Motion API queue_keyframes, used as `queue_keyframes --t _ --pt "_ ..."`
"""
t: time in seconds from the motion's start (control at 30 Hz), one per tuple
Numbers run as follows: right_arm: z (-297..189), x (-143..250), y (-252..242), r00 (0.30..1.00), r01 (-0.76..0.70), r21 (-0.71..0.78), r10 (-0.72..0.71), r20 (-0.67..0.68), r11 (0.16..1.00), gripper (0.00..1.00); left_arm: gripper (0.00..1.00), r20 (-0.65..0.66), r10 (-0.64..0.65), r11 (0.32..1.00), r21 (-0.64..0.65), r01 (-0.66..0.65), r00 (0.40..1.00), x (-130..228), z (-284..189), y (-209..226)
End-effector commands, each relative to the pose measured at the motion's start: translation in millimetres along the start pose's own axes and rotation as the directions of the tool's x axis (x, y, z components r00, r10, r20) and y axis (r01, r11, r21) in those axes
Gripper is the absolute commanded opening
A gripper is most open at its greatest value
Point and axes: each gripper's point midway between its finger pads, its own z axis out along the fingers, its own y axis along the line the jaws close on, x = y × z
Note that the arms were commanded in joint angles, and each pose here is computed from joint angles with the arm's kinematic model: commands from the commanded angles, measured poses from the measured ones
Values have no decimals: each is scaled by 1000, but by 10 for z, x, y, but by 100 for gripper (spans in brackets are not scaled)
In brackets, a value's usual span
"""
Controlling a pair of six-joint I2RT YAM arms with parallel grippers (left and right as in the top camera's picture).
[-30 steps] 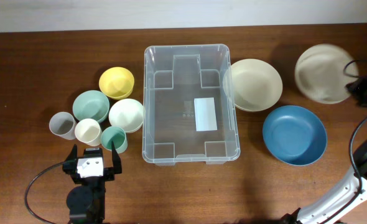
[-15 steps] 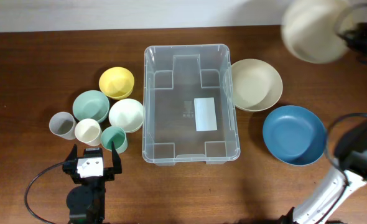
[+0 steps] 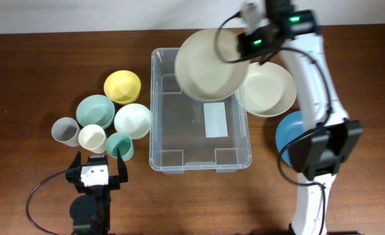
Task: Pack container
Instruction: 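Lift the cream bowl with the right gripper and lower it into the bin, then release and move the right gripper to the other cream bowl's rim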
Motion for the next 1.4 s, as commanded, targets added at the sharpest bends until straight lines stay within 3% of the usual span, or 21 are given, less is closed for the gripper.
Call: queue_keyframes --t 0.0,0.23,0.57,0.77,0.8,0.83,0.87,1.13,1.37 --pt "-184 -115 97 996 81 152 -84 14 985 4 99 0 13 1000 12 -13 1000 20 3 -24" --pt "163 -17 432 989 143 136 -137 -57 980 4 100 1 13 1000 12 -13 1000 18 3 -24" --pt "738 262 273 979 128 121 -106 -173 984 4 99 0 13 1000 12 -13 1000 20 3 -24" --pt "893 248 253 981 127 120 -107 -164 985 4 99 0 13 1000 12 -13 1000 20 3 -24" --pt "895 219 252 982 127 121 -108 -152 984 8 99 1 13 1000 12 -13 1000 18 3 -24" --pt "883 184 254 984 127 123 -110 -139 984 39 100 0 13 1000 12 -13 1000 20 3 -24" --pt "864 147 260 986 125 123 -110 -124 984 53 99 0 13 1000 12 -13 1000 20 3 -24" --pt "276 -288 227 998 48 170 -54 31 984 56 99 0 13 1000 12 -13 1000 20 3 -24" --pt "-720 -380 -612 966 -236 340 182 184 910 56 99 0 13 1000 12 -13 1000 20 3 -24"
